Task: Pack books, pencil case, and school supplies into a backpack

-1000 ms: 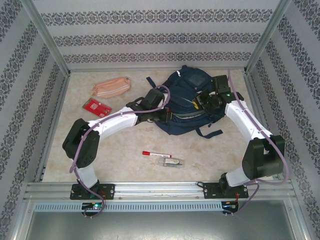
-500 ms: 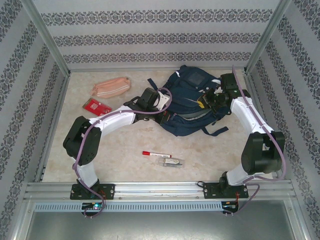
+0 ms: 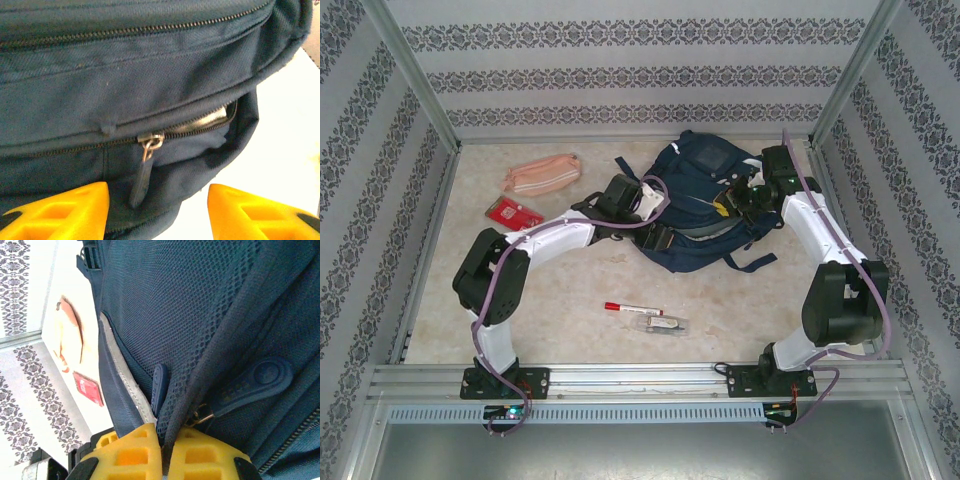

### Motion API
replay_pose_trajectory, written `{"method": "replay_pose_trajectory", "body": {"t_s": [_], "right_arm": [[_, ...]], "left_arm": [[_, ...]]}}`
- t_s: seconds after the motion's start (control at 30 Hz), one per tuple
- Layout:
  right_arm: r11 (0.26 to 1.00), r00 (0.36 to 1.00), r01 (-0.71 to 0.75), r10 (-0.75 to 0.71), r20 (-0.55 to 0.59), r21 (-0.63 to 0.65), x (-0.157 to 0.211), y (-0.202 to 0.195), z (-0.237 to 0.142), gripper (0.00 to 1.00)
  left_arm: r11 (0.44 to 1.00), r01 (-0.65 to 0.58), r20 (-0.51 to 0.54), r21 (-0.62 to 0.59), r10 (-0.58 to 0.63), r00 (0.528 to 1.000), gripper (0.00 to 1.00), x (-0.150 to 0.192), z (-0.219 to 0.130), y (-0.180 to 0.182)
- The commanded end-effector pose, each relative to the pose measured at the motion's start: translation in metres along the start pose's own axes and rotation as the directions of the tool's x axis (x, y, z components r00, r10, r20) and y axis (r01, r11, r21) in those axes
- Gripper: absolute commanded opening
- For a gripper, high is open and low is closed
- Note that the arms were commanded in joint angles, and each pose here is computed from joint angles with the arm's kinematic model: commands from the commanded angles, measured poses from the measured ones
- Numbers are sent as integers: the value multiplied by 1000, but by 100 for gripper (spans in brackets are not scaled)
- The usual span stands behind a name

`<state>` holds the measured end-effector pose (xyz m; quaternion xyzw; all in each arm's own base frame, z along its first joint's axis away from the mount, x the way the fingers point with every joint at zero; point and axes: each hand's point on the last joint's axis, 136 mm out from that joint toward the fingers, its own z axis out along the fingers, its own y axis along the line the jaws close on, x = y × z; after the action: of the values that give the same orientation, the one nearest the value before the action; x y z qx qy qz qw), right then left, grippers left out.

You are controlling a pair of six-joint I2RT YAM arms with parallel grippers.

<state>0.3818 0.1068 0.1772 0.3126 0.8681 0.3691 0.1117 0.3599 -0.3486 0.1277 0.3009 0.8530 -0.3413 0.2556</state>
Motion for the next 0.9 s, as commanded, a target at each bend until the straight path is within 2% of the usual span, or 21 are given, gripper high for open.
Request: {"method": "replay_pose_trajectory", "body": {"t_s": [0.0, 0.13, 0.27, 0.4, 0.53, 0.67, 0.87], "right_arm": [[993, 998, 66, -67, -7, -95, -1, 30, -11, 0], [992, 998, 66, -68, -9, -107, 0, 34, -13, 0], [992, 998, 66, -68, -15, -109, 1, 36, -15, 0], [993, 997, 78, -79, -1, -91, 0, 34, -19, 0], [995, 996, 89, -89, 10, -51, -5, 26, -22, 0], [993, 993, 115, -117, 35, 36, -12, 7, -29, 0], [993, 993, 114, -114, 24, 26, -15, 1, -32, 0]], "left_arm": [[999, -20, -25, 31, 20, 999, 53, 0, 9, 3], [997, -34, -42, 72, 38, 998, 48, 4, 18, 1], [995, -70, -67, 64, 75, 995, 20, 6, 22, 5], [995, -97, -62, 14, 98, 993, 0, 2, 16, 11], [992, -113, -27, -65, 111, 993, 0, -5, 0, 23], [996, -62, 66, -70, 67, 996, 0, -11, -22, 36], [988, -106, 60, -113, 113, 992, 0, 0, -36, 50]]}}
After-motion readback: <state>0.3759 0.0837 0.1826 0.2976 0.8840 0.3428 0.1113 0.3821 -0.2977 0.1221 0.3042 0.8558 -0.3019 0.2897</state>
